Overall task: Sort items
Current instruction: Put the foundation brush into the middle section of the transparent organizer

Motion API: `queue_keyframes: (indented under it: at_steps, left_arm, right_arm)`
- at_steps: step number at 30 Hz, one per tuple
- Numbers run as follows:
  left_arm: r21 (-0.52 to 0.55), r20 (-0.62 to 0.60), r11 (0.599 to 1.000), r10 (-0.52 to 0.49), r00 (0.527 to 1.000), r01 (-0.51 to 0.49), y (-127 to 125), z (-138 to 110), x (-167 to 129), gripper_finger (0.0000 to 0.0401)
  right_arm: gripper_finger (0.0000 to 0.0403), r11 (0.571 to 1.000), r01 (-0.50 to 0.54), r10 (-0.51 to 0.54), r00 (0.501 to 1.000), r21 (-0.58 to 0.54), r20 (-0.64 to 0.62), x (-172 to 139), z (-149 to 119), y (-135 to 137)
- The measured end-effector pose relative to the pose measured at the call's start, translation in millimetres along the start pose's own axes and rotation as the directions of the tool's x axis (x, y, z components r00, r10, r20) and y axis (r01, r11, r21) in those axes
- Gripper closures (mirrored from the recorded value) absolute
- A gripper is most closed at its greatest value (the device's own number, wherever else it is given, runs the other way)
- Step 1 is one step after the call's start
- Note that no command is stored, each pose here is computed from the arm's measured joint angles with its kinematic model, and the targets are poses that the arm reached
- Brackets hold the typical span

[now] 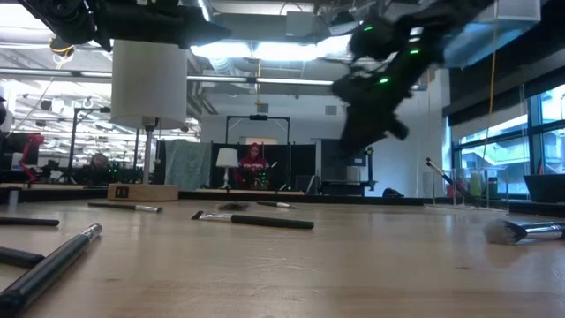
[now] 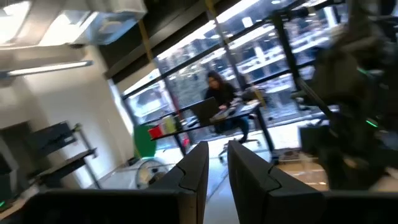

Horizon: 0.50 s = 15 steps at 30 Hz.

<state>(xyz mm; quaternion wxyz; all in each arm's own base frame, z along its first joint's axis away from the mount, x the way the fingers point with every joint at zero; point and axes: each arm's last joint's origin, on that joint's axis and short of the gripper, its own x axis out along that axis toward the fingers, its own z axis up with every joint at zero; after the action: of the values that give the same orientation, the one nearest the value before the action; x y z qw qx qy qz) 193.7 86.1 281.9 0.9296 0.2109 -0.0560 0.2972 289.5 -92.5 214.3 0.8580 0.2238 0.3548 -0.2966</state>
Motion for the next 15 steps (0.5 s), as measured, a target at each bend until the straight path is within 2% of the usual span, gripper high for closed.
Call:
queue_keyframes:
  at_steps: [6, 15]
  left_arm:
    - [-0.031, -0.071, 0.992, 0.12, 0.99, -0.122, 3, -3, 0, 0.0333]
    - [-0.025, -0.083, 0.992, 0.122, 0.989, -0.125, 3, -4, 0, 0.0326]
  right_arm:
    - [0.0288, 0.995, 0.006, -0.02, 0.99, -0.102, -0.138, 46, 18, 25]
    - [0.0264, 0.981, -0.002, -0.025, 0.99, -0.196, -0.137, 84, 57, 41]
